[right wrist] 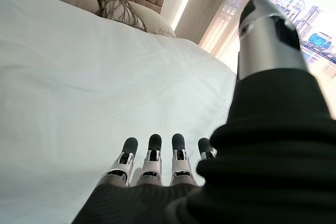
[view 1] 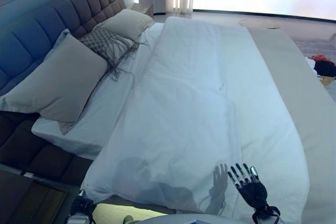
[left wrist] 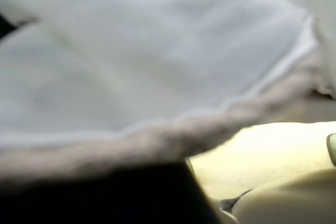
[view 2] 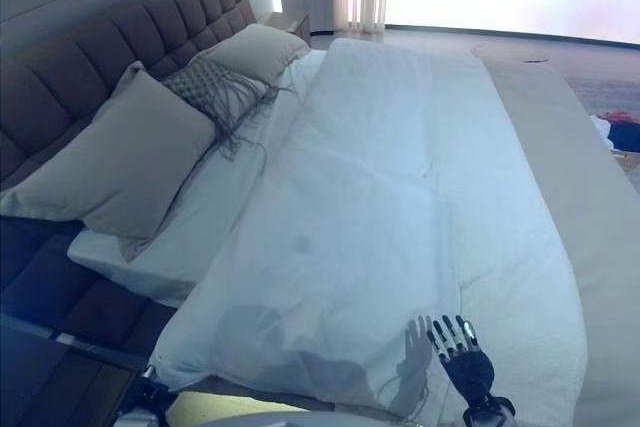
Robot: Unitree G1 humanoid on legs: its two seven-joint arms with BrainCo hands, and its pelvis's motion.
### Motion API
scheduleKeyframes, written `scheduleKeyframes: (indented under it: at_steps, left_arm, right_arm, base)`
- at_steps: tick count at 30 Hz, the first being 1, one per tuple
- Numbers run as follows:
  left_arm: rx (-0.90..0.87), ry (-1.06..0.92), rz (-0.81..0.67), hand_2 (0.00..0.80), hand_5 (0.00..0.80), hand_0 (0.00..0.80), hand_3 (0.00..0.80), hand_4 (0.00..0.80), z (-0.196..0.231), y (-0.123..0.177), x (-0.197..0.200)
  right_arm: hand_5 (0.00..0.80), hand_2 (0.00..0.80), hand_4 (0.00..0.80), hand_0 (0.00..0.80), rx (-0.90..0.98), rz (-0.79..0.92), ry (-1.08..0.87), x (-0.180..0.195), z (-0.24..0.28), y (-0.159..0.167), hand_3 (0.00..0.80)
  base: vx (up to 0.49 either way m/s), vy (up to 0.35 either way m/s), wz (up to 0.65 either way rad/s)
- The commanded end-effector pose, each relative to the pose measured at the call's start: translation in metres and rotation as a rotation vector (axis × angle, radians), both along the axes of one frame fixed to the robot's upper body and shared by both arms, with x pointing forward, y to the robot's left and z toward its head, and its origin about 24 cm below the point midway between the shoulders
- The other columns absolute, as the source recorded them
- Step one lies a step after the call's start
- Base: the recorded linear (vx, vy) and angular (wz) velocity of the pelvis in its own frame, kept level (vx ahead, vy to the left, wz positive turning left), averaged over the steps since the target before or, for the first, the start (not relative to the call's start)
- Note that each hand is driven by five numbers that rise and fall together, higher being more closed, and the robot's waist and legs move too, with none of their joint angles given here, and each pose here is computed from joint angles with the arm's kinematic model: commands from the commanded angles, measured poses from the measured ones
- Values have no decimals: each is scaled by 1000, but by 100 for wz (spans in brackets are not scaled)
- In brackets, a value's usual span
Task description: Make the bed neatly
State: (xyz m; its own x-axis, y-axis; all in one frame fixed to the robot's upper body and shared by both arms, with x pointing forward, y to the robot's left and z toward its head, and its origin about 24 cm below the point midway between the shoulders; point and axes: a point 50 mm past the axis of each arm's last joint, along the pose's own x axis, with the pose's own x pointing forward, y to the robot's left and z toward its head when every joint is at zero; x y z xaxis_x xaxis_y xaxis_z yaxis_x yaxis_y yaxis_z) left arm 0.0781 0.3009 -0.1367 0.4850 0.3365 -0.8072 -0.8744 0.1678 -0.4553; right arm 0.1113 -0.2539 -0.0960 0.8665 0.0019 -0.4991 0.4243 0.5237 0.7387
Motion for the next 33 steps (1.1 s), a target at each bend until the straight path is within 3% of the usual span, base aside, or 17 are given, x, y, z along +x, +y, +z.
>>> scheduleKeyframes:
  at_steps: [1, 9, 16, 17, 18, 24, 33]
  left_arm:
    - [497, 130, 189, 800, 800, 800, 800, 800, 84, 138, -61]
    - [733, 169, 11, 800, 800, 800, 800, 800, 132, 171, -24]
    - [810, 308, 48, 800, 800, 800, 800, 800, 177, 203, -14]
    - [792, 341, 45, 339, 339, 339, 339, 339, 174, 202, -17]
    - [765, 367, 50, 0, 0, 0, 0, 0, 170, 201, -20]
    - [606, 464, 123, 0, 0, 0, 0, 0, 137, 185, -47]
    - [540, 432, 267, 0, 0, 0, 0, 0, 131, 182, -71]
  right_arm:
    - [0, 0, 0, 0, -26, -34, -86, 15, 11, -6, 0]
    - [0, 0, 0, 0, -57, 4, -80, 22, 17, -9, 0]
    - [0, 0, 0, 0, -65, 26, -76, 24, 19, -10, 0]
    - [0, 0, 0, 0, -63, 29, -74, 25, 18, -9, 0]
    - [0, 0, 0, 0, -62, 30, -71, 25, 18, -8, 0]
    - [0, 0, 0, 0, -65, 32, -62, 20, 18, -11, 0]
    - [0, 0, 0, 0, -58, 14, -71, 17, 19, -12, 0]
  base:
    - [0, 0, 0]
    - [18, 43, 0]
    - [30, 10, -2]
    - [30, -13, -4]
    - [30, -10, -5]
    - [10, -1, -3]
    - [22, -30, 0]
